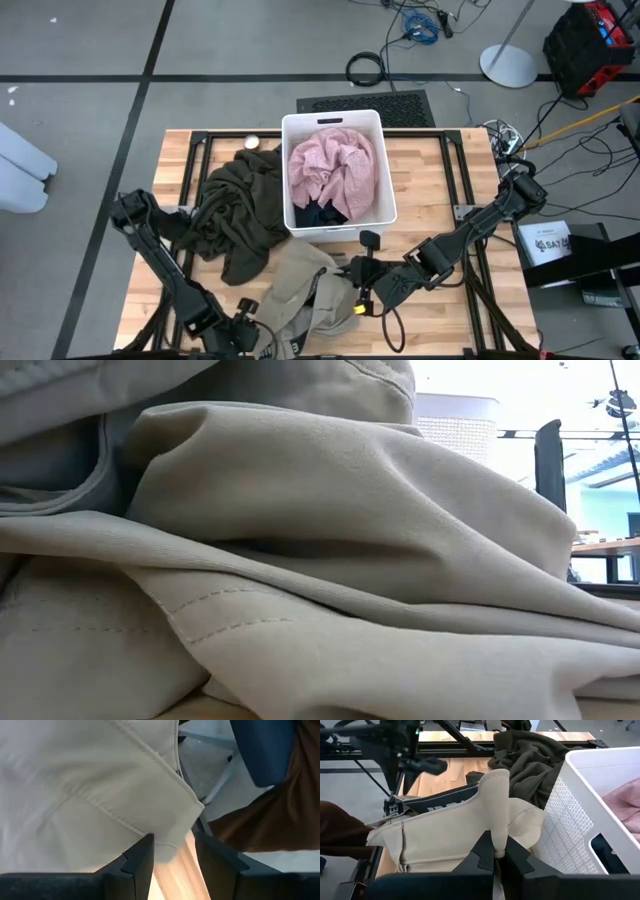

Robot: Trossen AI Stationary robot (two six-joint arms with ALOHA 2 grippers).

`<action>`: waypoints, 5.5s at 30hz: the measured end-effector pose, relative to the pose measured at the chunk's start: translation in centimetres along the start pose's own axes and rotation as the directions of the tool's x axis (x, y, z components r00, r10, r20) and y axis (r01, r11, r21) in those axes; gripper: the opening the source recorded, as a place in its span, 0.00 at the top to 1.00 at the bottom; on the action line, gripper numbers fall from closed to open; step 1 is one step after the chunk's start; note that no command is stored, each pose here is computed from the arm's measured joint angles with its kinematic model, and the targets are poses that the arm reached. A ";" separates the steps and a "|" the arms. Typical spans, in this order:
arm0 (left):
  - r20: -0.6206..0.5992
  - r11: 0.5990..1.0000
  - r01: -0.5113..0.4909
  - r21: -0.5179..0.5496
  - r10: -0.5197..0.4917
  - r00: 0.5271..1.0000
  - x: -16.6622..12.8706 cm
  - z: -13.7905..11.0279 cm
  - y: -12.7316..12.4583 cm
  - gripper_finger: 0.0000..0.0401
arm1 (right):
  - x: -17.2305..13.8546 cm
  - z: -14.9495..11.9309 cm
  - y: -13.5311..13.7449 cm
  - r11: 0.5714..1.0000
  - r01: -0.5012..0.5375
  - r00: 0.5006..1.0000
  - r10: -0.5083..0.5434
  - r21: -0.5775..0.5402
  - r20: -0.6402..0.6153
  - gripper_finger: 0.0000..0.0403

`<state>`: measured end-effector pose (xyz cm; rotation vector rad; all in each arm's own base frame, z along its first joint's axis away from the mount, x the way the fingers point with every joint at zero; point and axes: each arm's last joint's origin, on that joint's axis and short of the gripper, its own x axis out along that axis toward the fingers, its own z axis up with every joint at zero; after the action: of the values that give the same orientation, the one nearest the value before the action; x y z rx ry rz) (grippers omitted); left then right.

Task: Sort clothes
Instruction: Put the light brown shorts into the laundry bin

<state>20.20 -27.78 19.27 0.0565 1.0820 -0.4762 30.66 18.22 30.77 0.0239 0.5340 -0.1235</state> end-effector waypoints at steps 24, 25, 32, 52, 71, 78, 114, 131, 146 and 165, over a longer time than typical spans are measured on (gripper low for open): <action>0.056 0.985 0.028 0.170 -0.038 0.998 4.5 4.6 5.9 0.62 | -4.0 2.1 -4.7 0.988 0.125 0.992 -0.127 0.091 0.022 1.00; 0.059 0.983 0.011 0.185 -0.022 0.998 4.5 4.6 6.0 0.62 | -4.3 2.2 -4.8 0.987 0.124 0.991 -0.127 0.099 0.028 1.00; 0.080 0.955 -0.149 0.256 0.133 0.988 5.8 4.6 7.4 0.62 | -4.0 1.8 -4.6 0.989 0.093 0.996 -0.092 0.113 -0.017 1.00; -0.067 0.973 -0.080 0.217 0.097 0.993 7.9 5.0 8.7 0.82 | -3.4 1.2 -4.4 0.988 0.110 0.993 -0.104 0.107 -0.064 1.00; 0.278 0.900 -0.391 0.193 0.332 0.901 -5.5 7.4 6.4 0.99 | -6.8 2.1 -4.6 0.998 -0.042 0.999 0.043 0.048 -0.018 1.00; 0.613 0.884 -0.468 0.019 0.359 0.704 -16.1 7.4 5.1 0.99 | -11.9 4.7 -4.7 0.980 -0.190 0.951 0.198 -0.055 0.237 1.00; 0.721 0.902 -0.404 0.150 0.179 0.669 -16.6 6.3 1.4 0.99 | -10.7 1.0 2.6 0.869 -0.493 0.868 0.495 -0.048 0.047 1.00; 0.365 0.844 -0.508 -0.171 0.534 0.763 -6.6 6.0 5.2 0.99 | -1.4 -3.0 3.5 0.997 -0.031 0.996 0.037 0.068 -0.081 1.00; 0.032 0.885 -0.461 -0.064 0.464 0.885 1.7 4.7 7.9 0.97 | 7.3 -10.8 4.7 0.988 0.022 0.852 0.061 0.151 -0.521 0.98; 0.033 0.904 -0.416 -0.100 0.421 0.907 0.9 5.2 8.5 0.72 | 10.7 -15.4 5.5 0.991 -0.016 0.721 0.103 0.131 -0.686 0.41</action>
<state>28.29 -21.86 19.43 0.1914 1.0018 -0.0385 32.68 23.32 12.03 0.2106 1.2866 -0.0785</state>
